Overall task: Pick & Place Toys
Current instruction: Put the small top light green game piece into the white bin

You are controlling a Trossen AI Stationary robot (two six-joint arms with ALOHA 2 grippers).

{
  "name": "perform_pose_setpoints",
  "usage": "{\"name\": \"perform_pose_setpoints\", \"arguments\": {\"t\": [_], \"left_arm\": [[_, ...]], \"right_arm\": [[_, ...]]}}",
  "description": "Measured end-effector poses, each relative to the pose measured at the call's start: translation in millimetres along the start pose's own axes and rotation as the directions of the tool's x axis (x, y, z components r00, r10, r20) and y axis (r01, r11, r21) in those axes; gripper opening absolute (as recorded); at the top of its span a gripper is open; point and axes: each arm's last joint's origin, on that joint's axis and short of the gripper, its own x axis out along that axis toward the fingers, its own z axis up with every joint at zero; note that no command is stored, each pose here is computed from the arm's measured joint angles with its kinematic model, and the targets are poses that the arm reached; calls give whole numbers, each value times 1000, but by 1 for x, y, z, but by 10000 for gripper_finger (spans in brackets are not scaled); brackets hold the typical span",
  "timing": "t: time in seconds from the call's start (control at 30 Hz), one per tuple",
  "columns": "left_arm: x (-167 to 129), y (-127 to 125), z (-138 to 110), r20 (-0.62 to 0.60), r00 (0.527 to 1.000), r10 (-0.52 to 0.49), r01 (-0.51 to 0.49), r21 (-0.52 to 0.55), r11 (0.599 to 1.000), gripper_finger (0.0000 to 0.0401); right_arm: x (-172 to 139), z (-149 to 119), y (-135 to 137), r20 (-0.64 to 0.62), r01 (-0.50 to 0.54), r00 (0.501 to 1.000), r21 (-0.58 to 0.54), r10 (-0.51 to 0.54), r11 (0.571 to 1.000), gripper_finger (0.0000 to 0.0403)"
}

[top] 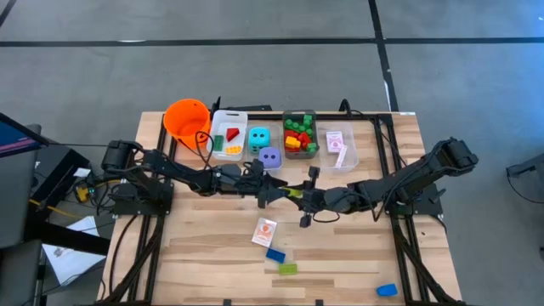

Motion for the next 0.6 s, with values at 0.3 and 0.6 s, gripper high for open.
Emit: {"name": "perform_pose_setpoints", "arguments": {"t": [0.3, 0.6], "left_arm": [[0, 0, 0, -5, 1000, 5, -5, 1, 1000, 281], [0, 0, -1, -10, 1000, 5, -5, 1, 1000, 214]], "right_arm": [[0, 0, 0, -2, -1, 1000, -1, 1, 1000, 93], [0, -1, 0, -7, -1, 1000, -5, 1, 1000, 93]]}}
